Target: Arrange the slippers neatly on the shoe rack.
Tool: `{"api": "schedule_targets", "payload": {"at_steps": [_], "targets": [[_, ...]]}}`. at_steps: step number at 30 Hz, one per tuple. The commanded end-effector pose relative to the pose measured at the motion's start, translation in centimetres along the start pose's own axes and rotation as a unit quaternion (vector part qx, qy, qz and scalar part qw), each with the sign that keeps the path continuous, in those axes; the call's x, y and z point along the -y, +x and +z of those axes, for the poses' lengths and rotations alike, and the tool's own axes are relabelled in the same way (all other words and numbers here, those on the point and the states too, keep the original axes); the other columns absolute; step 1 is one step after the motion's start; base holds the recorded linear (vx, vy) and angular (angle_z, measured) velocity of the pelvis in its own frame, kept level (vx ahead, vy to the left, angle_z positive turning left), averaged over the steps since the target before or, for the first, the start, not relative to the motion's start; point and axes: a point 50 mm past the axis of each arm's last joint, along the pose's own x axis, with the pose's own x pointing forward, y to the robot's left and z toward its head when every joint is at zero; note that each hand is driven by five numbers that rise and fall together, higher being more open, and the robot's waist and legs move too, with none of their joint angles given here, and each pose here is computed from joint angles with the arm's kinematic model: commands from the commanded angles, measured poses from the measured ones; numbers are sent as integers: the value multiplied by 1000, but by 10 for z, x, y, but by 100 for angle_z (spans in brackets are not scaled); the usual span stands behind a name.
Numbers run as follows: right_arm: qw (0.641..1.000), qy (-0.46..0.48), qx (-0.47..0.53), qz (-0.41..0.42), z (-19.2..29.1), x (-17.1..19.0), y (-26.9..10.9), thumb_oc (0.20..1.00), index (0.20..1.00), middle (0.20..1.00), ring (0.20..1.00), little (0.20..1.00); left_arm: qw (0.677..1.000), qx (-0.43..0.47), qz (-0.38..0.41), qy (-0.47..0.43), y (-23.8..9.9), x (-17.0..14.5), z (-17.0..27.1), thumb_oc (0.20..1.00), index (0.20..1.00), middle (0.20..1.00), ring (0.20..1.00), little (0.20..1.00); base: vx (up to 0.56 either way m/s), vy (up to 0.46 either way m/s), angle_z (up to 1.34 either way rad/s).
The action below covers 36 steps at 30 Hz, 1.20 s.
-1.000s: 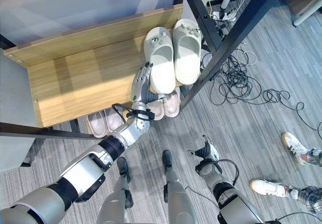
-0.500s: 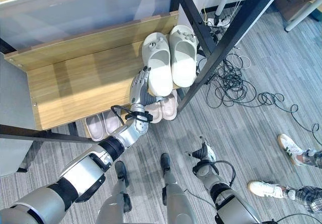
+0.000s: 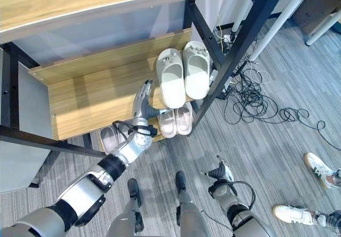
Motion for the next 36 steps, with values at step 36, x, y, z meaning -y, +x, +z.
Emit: {"api": "schedule_targets", "payload": {"at_steps": [36], "targets": [[997,30,-74,1,-40,21,-4,1000,1000,1000,1000,1000,885,-279,-123,-351,-165,-64,-146,1000,1000,1000,1000,1000,-11,6,8]]}}
